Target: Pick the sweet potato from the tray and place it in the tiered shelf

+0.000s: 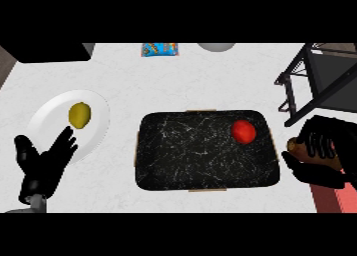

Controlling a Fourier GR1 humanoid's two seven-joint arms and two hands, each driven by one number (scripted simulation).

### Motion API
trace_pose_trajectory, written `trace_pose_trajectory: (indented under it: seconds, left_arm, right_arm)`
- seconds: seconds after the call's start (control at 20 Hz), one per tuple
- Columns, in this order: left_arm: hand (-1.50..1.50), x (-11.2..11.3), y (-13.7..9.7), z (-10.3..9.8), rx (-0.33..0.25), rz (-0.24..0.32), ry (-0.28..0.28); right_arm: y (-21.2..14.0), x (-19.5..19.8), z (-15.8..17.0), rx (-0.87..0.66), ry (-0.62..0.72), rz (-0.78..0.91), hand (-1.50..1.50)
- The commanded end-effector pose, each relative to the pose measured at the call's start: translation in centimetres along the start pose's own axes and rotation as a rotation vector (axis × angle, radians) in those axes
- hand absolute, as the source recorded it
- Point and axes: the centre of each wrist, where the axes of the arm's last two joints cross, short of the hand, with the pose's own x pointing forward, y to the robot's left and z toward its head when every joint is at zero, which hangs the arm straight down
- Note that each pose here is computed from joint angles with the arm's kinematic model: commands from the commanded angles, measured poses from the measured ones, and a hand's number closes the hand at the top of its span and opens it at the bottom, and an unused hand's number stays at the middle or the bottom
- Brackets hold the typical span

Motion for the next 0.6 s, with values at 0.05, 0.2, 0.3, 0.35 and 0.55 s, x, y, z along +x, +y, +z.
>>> trace_pose_trajectory:
  seconds: [0.05, 0.2, 0.3, 0.35, 0.55]
  left_arm:
    - [0.0, 0.3, 0.3, -0.9, -0.001, 0.002, -0.005]
    - [0.0, 0.7, 0.5, -0.3, -0.02, 0.005, 0.004]
    - [0.0, 0.0, -1.8, -1.5, -0.03, -0.02, -0.001]
    - [0.0, 1.3, -1.3, -1.2, -0.044, -0.012, -0.016]
    - [0.0, 0.3, -3.0, -1.5, -0.059, -0.021, 0.003]
  right_arm:
    - [-7.4, 2.0, 4.0, -0.159, 0.008, -0.004, 1.5]
    - [-12.5, 3.3, 4.4, -0.245, 0.024, -0.019, 1.5]
    - [-13.7, 3.2, 5.4, -0.264, 0.054, -0.014, 1.5]
    - [-15.6, 3.9, 4.4, -0.288, 0.073, -0.03, 1.5]
    - [-18.4, 2.1, 3.6, -0.317, 0.112, -0.086, 1.5]
